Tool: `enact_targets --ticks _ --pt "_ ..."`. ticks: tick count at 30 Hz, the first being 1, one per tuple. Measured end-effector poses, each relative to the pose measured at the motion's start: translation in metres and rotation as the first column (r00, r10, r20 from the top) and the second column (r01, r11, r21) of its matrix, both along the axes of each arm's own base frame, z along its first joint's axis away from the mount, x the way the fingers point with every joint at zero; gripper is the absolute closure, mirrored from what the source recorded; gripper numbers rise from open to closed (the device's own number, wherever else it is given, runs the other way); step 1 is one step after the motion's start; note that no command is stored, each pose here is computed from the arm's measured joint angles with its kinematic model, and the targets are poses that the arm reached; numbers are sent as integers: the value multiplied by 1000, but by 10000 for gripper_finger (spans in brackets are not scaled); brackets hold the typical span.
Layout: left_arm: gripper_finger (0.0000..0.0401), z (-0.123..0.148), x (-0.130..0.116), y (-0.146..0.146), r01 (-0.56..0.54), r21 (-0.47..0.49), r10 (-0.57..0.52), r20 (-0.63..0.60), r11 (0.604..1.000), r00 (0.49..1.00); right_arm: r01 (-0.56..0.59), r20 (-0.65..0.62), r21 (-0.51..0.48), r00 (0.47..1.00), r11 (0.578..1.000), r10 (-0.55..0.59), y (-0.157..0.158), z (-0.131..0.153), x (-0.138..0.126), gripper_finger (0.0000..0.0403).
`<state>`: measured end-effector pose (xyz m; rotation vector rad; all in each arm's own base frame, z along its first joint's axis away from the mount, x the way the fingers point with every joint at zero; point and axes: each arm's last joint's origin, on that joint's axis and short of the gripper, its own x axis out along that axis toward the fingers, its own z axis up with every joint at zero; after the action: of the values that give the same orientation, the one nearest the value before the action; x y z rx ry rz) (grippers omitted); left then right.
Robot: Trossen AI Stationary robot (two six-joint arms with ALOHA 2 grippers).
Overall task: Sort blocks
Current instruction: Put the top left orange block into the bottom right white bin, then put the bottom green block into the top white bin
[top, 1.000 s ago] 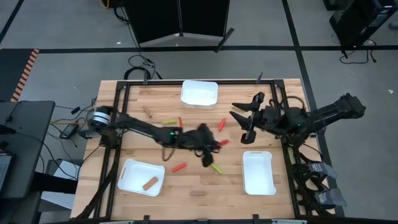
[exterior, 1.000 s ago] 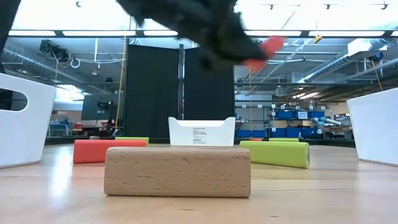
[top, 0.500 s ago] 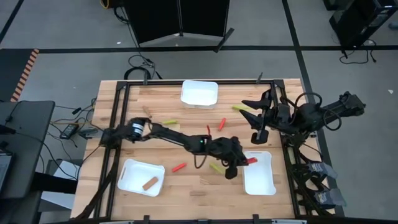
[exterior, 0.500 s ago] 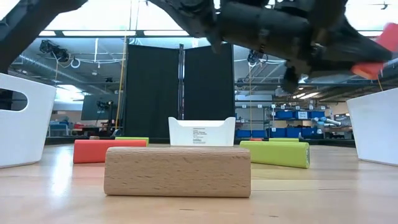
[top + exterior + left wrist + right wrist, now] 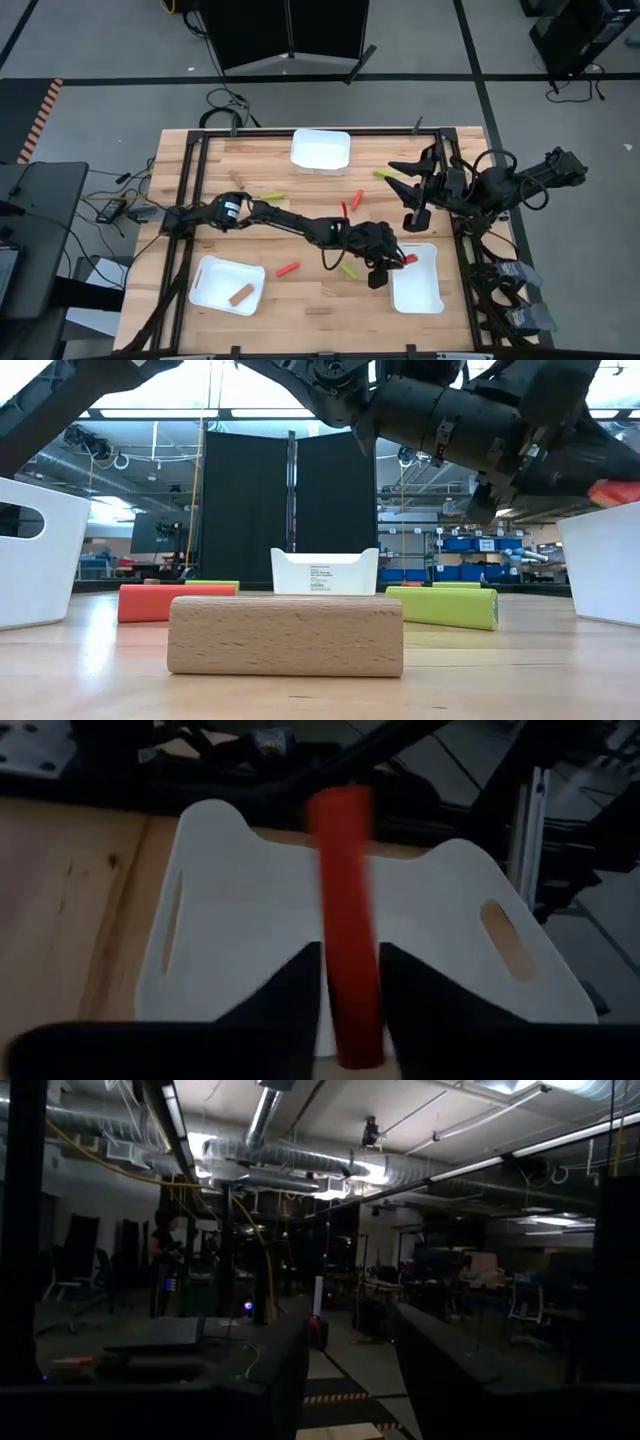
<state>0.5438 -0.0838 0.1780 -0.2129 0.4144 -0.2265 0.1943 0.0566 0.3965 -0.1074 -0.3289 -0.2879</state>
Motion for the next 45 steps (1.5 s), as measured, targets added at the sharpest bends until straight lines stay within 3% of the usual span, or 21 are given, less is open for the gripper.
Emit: enact_targets --ticks 4,7,11,14,18,22,28,31,37,45 --pt "210 0 1 4 36 -14 -36 3 999 999 1 -4 0 1000 1000 -1 0 0 0 245" --pt "182 2 1 6 60 -17 -59 13 998 998 1 -5 -1 1000 1000 -1 0 0 0 245" --pt "180 18 -3 6 59 -4 -58 99 998 993 1 -18 -6 1000 1000 -1 0 -2 1 245" --pt "199 32 -22 10 14 4 -14 172 1000 985 7 -45 -11 999 1000 -7 1 -4 1 245" --pt "230 38 -71 30 -65 -17 67 258 998 964 38 -62 -9 997 999 -39 4 -5 -1 245" --pt "251 45 -136 49 -226 -34 225 317 973 921 75 -102 -3 992 997 -75 6 -9 2 245" --pt "255 61 -229 62 -432 -50 424 327 900 845 164 -296 43 944 986 -144 5 -50 41 245" --pt "256 68 -266 67 -466 -107 474 332 878 816 167 -399 96 910 981 -116 7 -76 60 245" --pt "256 79 -325 72 -445 -209 491 407 871 770 101 -635 330 759 939 141 19 -132 76 245" --pt "255 74 -365 78 -471 -278 547 455 837 703 130 -781 388 572 912 251 51 -178 91 245"
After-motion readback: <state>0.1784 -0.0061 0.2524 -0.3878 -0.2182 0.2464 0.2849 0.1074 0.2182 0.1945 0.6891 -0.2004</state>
